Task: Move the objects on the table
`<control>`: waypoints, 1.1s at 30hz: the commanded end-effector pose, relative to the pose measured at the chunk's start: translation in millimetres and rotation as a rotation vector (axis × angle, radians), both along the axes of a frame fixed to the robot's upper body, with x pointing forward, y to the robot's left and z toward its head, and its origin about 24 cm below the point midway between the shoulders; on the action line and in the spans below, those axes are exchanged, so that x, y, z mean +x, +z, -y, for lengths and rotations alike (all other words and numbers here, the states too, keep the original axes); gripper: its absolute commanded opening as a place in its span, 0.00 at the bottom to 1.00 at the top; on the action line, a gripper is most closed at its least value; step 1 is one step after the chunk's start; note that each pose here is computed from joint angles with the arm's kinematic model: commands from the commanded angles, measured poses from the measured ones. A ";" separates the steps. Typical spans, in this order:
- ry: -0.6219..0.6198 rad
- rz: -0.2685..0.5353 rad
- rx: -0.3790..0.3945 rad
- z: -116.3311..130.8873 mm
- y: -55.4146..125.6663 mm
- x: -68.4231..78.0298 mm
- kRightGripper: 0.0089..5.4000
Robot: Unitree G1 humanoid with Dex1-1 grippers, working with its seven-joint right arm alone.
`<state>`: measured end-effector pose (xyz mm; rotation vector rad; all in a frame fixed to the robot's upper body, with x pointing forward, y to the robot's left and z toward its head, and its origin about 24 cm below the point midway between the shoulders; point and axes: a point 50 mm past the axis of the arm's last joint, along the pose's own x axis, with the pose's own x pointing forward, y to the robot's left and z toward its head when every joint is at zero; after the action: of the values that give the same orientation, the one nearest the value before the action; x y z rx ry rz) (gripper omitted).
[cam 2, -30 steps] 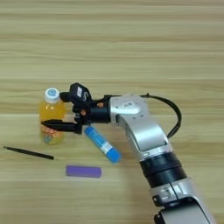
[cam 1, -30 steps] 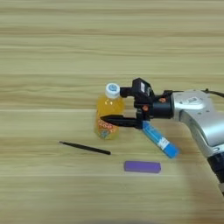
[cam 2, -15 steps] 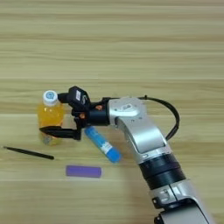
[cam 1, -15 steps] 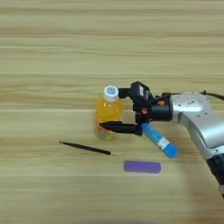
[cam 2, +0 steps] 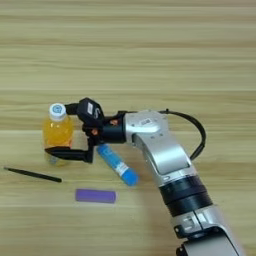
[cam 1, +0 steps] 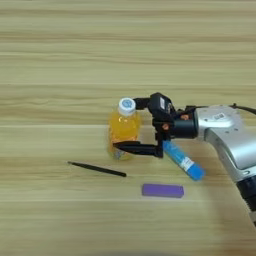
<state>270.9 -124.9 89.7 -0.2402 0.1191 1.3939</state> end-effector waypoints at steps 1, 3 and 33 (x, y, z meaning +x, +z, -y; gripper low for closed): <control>-0.013 0.154 0.049 1.5 34.6 9.4 0.99; -0.011 0.161 0.061 2.0 37.0 9.0 0.99; -0.059 0.290 0.244 45.8 92.1 -2.4 0.99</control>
<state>267.1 -159.7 156.8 -0.1485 -0.2048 1.3347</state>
